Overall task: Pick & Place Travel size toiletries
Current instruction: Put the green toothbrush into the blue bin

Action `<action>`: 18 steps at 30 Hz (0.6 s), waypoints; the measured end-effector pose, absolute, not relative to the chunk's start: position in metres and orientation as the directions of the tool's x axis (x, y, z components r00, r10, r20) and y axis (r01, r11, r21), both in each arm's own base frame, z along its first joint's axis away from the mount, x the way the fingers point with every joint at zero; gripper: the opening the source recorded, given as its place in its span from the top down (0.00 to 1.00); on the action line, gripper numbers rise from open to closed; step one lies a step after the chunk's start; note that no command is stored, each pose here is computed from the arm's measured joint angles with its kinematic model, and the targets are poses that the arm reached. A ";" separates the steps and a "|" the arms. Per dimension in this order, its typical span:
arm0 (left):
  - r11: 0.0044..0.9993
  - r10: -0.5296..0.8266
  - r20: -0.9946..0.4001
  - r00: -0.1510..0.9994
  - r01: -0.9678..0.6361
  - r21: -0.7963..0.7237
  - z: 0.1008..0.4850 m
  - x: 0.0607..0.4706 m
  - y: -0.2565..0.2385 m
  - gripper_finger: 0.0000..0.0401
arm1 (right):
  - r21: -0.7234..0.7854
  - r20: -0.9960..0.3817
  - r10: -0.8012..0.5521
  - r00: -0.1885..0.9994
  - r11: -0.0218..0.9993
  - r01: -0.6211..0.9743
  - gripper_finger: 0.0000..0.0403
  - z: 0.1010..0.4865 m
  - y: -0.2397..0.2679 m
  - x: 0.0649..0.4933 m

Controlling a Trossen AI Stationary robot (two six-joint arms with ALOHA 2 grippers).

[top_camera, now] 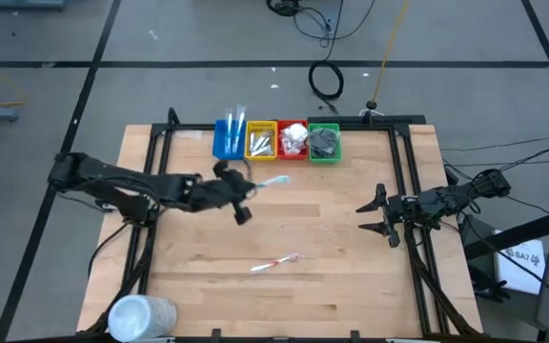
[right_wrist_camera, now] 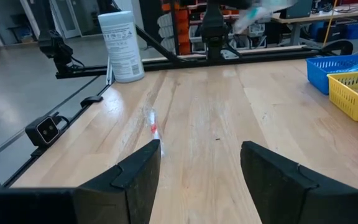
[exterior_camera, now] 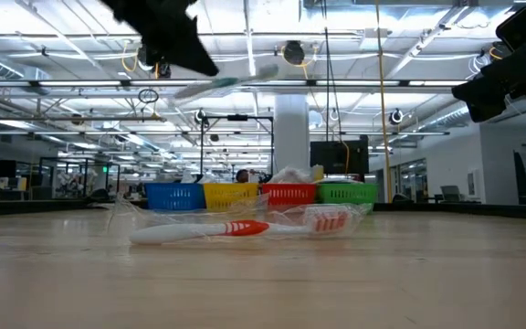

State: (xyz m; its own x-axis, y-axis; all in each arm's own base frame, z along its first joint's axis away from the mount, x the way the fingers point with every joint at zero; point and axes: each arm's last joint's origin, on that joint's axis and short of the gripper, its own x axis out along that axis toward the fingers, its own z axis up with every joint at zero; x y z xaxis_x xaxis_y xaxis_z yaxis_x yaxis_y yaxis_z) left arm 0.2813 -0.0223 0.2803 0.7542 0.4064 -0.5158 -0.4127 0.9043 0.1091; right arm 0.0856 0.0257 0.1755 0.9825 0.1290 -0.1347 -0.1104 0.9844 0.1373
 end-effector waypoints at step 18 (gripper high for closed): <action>0.495 0.796 -0.196 0.573 -0.802 -0.334 0.202 0.191 0.112 1.00 | 0.138 -0.126 0.121 0.985 0.985 -0.104 0.48 0.176 0.026 0.086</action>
